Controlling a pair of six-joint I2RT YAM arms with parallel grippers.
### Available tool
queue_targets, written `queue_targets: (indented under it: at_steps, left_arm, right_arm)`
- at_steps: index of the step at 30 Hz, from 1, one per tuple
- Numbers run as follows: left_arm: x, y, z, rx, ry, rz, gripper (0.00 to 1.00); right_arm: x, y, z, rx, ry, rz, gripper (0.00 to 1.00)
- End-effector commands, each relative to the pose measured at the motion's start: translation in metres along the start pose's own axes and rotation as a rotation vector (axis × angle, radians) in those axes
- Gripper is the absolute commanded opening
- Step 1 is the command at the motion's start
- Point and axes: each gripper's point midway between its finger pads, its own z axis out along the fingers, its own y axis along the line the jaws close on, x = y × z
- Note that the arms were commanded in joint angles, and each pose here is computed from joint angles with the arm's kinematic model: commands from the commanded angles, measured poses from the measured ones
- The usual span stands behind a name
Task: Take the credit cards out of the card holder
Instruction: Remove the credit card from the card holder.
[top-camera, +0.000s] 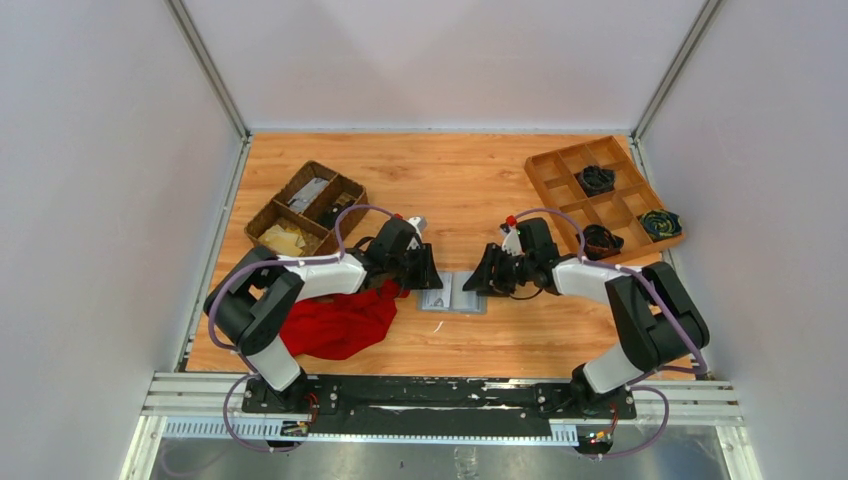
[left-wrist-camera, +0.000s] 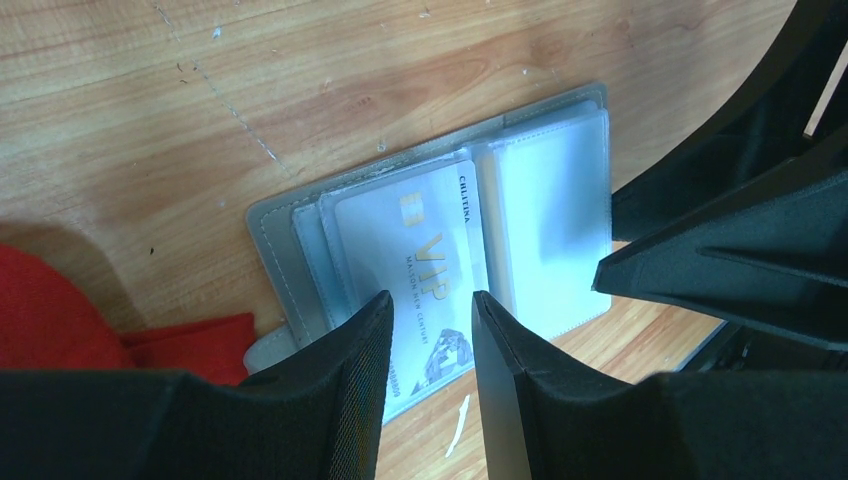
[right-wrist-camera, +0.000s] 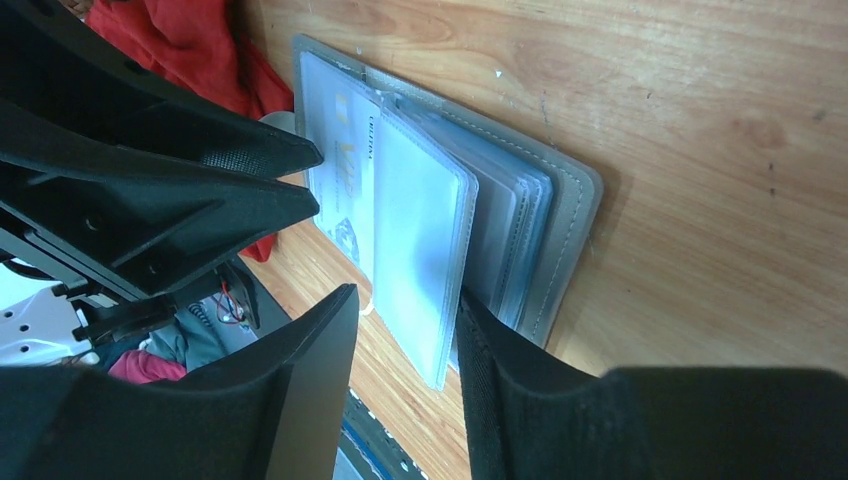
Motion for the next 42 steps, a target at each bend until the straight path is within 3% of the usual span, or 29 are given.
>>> queue_targets:
  at_steps: [1, 8, 17, 22, 31, 35, 42]
  left_arm:
    - [0.017, 0.023, 0.004, -0.067, 0.048, 0.008, 0.41]
    - [-0.01, 0.0, -0.038, -0.047, -0.037, -0.011, 0.41]
    - [-0.053, 0.012, -0.117, -0.219, -0.183, -0.011, 0.42]
    - [-0.06, 0.025, -0.134, -0.252, -0.257, -0.051, 0.42]
    - [-0.05, -0.012, -0.108, -0.044, -0.183, -0.03, 0.4]
    - [-0.042, -0.034, -0.083, 0.063, -0.133, -0.045, 0.39]
    - [-0.027, -0.023, -0.046, 0.079, -0.058, -0.084, 0.37]
  right_arm:
    - [0.011, 0.004, 0.002, -0.015, 0.025, -0.011, 0.44]
    - [0.005, 0.04, -0.005, -0.095, 0.007, -0.089, 0.45]
    - [0.005, 0.071, 0.024, -0.141, 0.068, -0.161, 0.46]
    - [0.01, 0.075, 0.046, -0.131, 0.115, -0.172, 0.45]
    - [0.005, 0.065, 0.017, -0.034, 0.01, -0.233, 0.44]
    - [0.006, 0.04, 0.013, 0.014, -0.012, -0.151, 0.4]
    - [0.006, 0.026, 0.025, 0.014, 0.016, -0.038, 0.33]
